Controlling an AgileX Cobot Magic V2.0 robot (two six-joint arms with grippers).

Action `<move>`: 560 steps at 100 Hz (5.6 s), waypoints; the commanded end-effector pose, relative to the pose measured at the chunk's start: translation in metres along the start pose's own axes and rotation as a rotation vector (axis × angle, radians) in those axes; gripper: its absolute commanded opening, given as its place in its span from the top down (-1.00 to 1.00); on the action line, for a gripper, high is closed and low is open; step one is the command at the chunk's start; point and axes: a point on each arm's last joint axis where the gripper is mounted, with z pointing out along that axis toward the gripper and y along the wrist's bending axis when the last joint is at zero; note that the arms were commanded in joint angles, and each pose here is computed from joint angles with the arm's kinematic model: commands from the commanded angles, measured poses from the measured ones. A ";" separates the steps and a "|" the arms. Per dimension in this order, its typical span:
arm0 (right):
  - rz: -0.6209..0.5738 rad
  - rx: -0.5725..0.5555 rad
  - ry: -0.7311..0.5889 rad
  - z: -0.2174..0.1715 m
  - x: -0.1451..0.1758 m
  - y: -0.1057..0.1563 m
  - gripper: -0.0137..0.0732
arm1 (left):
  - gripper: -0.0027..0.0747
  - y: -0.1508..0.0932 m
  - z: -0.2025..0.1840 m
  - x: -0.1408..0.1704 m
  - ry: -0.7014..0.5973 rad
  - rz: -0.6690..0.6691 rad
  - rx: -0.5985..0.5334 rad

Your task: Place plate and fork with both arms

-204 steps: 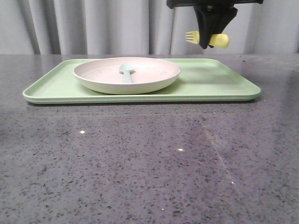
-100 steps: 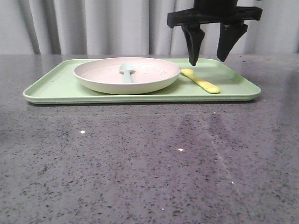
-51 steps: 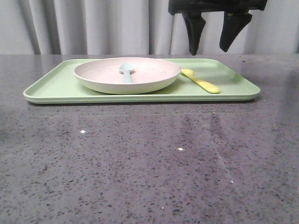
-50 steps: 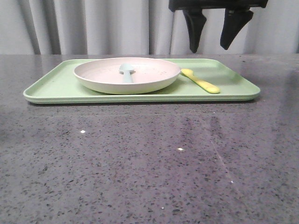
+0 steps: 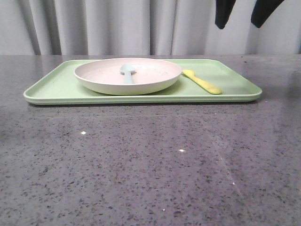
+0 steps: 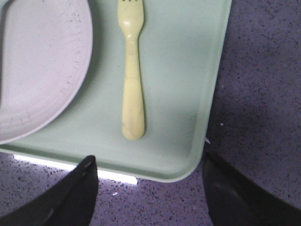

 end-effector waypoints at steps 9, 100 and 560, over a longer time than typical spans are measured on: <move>0.003 -0.029 -0.177 -0.042 0.018 -0.008 -0.44 | 0.17 -0.003 -0.010 -0.014 -0.126 -0.014 0.006; -0.007 -0.102 -0.541 -0.091 0.171 -0.042 0.83 | 0.98 0.004 -0.042 0.040 -0.251 0.046 -0.029; 0.013 -0.001 -1.161 -0.058 0.273 -0.074 0.84 | 0.98 0.050 -0.024 0.174 -0.711 0.151 -0.207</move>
